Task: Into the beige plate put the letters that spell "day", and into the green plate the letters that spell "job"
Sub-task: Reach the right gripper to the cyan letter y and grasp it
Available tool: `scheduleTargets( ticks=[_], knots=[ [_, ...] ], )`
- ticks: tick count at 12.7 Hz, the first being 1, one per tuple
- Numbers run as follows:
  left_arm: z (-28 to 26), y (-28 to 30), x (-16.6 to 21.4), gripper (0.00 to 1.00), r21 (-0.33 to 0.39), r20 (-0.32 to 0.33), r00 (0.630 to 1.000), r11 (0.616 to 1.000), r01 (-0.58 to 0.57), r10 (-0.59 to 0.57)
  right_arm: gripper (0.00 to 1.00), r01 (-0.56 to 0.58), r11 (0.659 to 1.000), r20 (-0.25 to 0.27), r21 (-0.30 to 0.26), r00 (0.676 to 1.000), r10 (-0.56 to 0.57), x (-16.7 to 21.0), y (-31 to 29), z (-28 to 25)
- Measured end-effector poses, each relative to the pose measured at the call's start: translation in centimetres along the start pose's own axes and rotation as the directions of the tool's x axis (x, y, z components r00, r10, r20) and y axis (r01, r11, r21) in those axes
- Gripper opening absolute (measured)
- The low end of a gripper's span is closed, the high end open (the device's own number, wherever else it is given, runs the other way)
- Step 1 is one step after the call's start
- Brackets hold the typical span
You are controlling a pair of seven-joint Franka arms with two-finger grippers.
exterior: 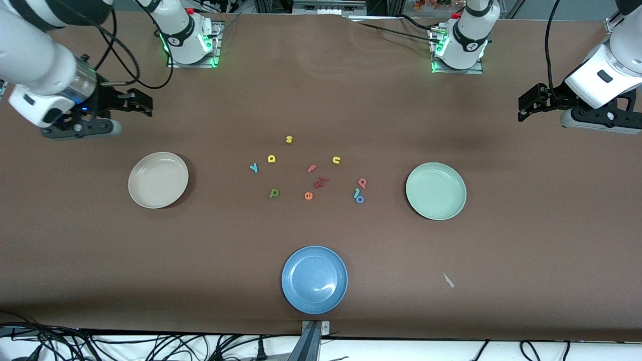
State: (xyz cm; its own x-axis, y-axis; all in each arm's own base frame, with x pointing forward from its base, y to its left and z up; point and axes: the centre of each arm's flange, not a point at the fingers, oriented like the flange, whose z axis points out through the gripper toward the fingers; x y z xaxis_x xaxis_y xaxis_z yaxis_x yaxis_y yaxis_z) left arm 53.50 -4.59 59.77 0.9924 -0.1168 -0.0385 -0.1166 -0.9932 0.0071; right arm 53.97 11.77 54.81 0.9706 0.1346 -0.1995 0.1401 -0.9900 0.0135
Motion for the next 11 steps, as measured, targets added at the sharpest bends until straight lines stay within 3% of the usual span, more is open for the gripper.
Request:
scheduleTargets(
  ticks=[4,11],
  knots=[
    [0.0,0.0,0.0,1.0,0.0,0.0,1.0,1.0,0.0,0.0,1.0,0.036,0.999,0.028,0.002,0.999,-0.036,3.4,-4.1,5.3],
    [0.0,0.0,0.0,1.0,0.0,0.0,1.0,1.0,0.0,0.0,1.0,0.023,0.999,-0.058,0.032,0.998,-0.021,8.8,-14.3,20.3]
  ],
)
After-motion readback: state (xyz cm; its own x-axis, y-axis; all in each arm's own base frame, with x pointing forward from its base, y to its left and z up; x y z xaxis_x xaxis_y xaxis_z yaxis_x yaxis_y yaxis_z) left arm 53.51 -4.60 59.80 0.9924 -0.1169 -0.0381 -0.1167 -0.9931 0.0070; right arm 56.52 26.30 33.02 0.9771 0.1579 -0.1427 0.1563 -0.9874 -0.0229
